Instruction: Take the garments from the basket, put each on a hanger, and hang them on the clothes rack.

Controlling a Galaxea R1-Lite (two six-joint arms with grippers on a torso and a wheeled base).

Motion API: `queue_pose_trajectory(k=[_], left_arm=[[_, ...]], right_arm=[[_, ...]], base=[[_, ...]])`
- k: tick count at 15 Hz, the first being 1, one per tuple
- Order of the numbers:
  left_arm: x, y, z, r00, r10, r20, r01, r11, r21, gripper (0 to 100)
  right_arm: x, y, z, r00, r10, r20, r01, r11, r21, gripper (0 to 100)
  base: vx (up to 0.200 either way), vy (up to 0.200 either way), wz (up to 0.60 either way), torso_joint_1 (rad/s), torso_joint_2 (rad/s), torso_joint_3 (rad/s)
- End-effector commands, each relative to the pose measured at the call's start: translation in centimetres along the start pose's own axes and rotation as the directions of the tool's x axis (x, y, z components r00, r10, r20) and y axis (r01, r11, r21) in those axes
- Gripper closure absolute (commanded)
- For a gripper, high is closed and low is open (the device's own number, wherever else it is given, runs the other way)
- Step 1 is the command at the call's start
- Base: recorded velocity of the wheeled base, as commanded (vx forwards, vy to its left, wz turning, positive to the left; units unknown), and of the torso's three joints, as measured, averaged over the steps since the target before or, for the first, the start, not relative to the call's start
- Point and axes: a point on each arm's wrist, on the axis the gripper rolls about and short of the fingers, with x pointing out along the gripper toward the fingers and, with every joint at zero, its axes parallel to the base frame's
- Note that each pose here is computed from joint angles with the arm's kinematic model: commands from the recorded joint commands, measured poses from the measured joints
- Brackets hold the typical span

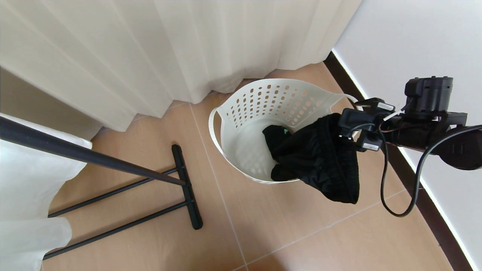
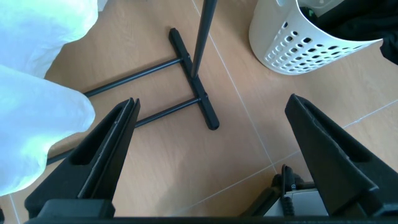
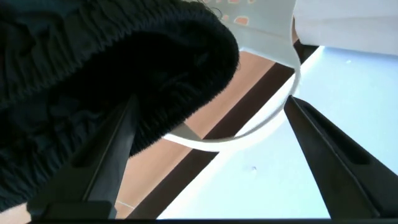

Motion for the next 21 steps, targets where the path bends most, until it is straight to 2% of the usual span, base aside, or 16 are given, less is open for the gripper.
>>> queue_pose_trajectory(k=[1,4,8,11,16,17,19,21], left_arm=[[0.0,0.0,0.0,1.0,0.0,-0.001,0.0,1.0,0.0,0],[0.0,0.0,0.0,1.0,0.0,-0.001,0.0,1.0,0.0,0],[0.0,0.0,0.0,1.0,0.0,-0.001,0.0,1.0,0.0,0],[0.0,0.0,0.0,1.0,0.0,-0.001,0.0,1.0,0.0,0],[0.0,0.0,0.0,1.0,0.0,-0.001,0.0,1.0,0.0,0],[0.0,0.0,0.0,1.0,0.0,-0.001,0.0,1.0,0.0,0],[0.0,0.0,0.0,1.0,0.0,-0.001,0.0,1.0,0.0,0],[0.0,0.0,0.0,1.0,0.0,-0.001,0.0,1.0,0.0,0]], right_arm=[[0.9,0.6,0.4,1.0,0.011,-0.013,-0.011,1.0,-0.007,0],[2.2,1.2,0.4,0.998,0.015,-0.057,-0.015,1.0,-0.009,0],[4.3,1.6,0.4,0.999,-0.037,-0.037,0.036,0.999,-0.008,0],[5.7,1.2,1.4,0.998,-0.06,-0.011,0.06,0.998,-0.01,0],[6.9,1.4,1.4,0.998,-0.059,-0.01,0.059,0.998,-0.007,0],[6.9,1.4,1.4,0.998,-0.059,-0.01,0.059,0.998,-0.003,100],[6.6,1.4,1.5,0.998,-0.053,-0.015,0.054,0.998,0.027,100],[6.1,1.4,1.7,0.999,-0.047,-0.012,0.048,0.995,0.089,100]], base=[[0.0,0.0,0.0,0.0,0.0,0.0],[0.0,0.0,0.0,0.0,0.0,0.0],[0.0,0.0,0.0,0.0,0.0,0.0],[0.0,0.0,0.0,0.0,0.0,0.0],[0.0,0.0,0.0,0.0,0.0,0.0],[0.0,0.0,0.0,0.0,0.0,0.0],[0.0,0.0,0.0,0.0,0.0,0.0],[0.0,0.0,0.0,0.0,0.0,0.0]])
